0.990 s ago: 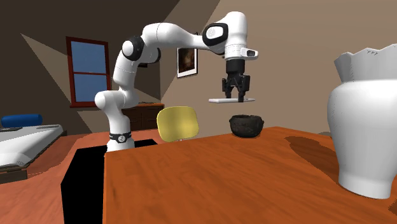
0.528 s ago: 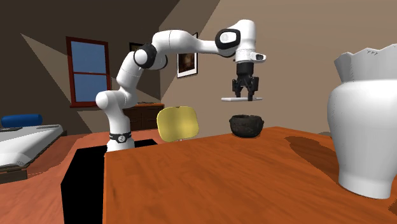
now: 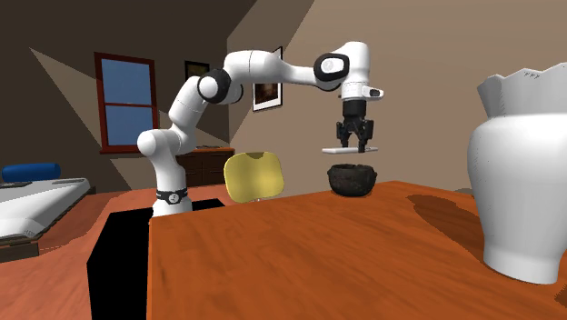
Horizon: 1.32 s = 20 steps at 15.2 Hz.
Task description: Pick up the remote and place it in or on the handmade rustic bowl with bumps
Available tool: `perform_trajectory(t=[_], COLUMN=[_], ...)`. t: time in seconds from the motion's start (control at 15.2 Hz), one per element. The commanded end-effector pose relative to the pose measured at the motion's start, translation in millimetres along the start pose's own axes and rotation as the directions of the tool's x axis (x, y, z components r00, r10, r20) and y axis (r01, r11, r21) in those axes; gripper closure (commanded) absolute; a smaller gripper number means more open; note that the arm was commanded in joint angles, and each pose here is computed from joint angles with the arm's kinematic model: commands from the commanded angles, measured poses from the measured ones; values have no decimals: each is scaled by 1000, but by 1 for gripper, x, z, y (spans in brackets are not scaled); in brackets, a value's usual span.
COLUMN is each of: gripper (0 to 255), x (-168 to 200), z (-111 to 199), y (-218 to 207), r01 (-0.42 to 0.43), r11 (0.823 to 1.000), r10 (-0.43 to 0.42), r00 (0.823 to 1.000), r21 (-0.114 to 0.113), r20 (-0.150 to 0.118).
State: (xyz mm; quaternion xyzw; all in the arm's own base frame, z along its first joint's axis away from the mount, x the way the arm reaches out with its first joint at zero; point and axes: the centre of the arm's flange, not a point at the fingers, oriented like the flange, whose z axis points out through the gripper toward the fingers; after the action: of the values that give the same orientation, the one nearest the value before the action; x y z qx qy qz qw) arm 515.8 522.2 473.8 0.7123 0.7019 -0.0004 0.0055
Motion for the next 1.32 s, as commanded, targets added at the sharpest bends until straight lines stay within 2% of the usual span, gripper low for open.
perform_trajectory(t=[0.0, 0.4, 0.92, 0.99, 1.25], gripper=[255, 255, 255, 0, 0], x=[0, 1, 1, 1, 0], z=[10, 45, 45, 45, 45], y=[-1, -1, -1, -1, -1], r01=[0, 0, 0, 0, 0], r11=[1000, 1000, 1000, 1000, 1000], r10=[0, 0, 0, 0, 0], r00=[1000, 1000, 1000, 1000, 1000], r21=[-1, -1, -1, -1, -1], r20=[-1, -1, -1, -1, -1])
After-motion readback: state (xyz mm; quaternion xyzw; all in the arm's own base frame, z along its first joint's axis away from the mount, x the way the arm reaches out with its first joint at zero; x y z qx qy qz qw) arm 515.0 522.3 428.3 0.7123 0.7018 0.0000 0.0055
